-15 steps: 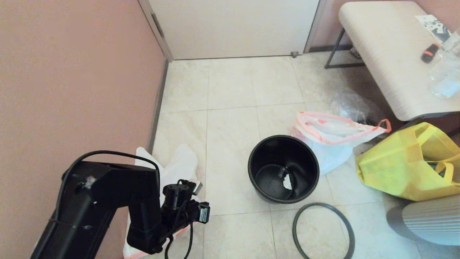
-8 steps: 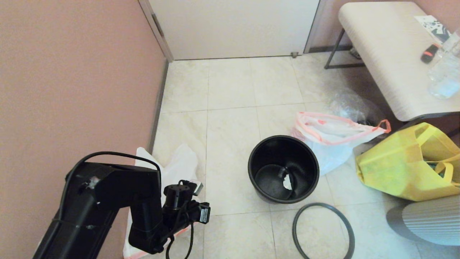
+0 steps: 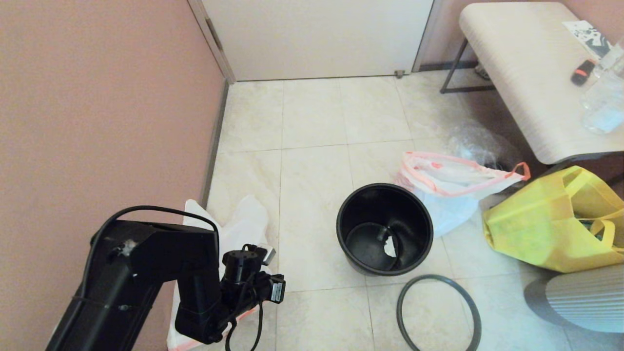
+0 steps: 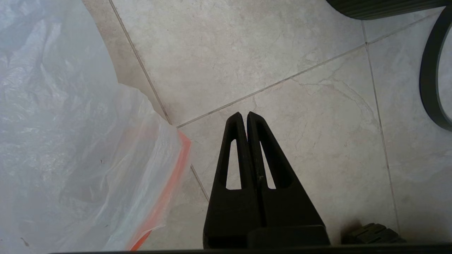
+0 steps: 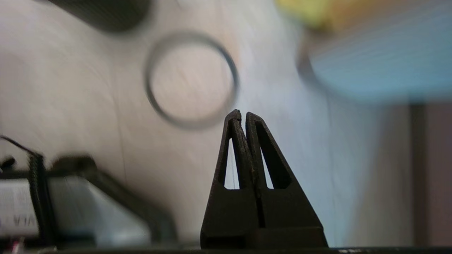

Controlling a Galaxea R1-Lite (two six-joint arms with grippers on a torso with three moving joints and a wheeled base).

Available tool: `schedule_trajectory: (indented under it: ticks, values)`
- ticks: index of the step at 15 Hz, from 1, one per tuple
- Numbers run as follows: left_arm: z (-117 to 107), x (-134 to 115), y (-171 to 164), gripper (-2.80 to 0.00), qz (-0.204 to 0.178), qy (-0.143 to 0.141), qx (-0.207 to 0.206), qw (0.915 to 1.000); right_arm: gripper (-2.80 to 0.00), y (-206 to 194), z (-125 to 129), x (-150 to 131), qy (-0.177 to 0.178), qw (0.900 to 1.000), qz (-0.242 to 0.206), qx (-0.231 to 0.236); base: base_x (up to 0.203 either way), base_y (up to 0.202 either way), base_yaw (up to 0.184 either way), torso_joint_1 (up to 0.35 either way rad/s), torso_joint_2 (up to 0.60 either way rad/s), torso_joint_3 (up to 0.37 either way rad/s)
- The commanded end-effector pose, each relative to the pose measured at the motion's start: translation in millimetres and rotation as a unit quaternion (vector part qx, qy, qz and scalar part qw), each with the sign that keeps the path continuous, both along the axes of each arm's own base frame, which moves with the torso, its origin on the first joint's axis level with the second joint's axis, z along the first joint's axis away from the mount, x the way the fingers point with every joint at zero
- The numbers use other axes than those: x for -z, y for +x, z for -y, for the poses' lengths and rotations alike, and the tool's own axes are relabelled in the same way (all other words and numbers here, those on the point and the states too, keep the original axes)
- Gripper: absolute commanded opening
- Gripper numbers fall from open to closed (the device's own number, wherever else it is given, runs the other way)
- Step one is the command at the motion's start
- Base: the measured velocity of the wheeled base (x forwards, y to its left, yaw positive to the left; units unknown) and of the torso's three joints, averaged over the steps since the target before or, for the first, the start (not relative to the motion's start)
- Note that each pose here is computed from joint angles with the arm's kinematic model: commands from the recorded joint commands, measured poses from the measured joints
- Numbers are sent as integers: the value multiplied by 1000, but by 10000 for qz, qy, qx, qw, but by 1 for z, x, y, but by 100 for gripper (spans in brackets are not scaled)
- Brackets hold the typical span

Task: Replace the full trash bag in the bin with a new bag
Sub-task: Pick up a new trash bag

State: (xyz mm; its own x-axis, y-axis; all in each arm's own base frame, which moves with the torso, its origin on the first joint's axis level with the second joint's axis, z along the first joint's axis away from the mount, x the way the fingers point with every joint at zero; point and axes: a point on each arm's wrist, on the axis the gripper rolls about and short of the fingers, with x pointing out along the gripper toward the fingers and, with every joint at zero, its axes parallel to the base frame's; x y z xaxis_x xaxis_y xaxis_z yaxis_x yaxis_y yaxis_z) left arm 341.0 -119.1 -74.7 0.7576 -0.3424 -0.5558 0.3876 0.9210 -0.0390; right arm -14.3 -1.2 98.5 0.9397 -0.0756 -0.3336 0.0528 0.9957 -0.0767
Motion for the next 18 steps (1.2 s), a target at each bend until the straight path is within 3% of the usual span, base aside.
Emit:
schedule_trajectory:
  ticks: [1,7,10,15,18]
  values:
    - [0,0,0,-280,24,-12,3,10000,-280,2,0,11,-14,9986,472,-243,0,0,0,0,0,0]
    - [1,0,1,-280,42,-7,0,10000,-280,-10,-1,24,-23,9866,1554,-505,0,0,0,0,0,0]
    - [-3,0,8,-280,146,99,-179,9997,-280,-9,-1,24,245,9863,1588,-385,0,0,0,0,0,0]
    - [-7,1,14,-280,-84,528,-327,9980,-280,-9,-1,23,335,9859,1599,-361,0,0,0,0,0,0]
    - [-9,-3,34,-280,-357,1136,-750,9901,-280,-9,-1,23,335,9859,1599,-360,0,0,0,0,0,0]
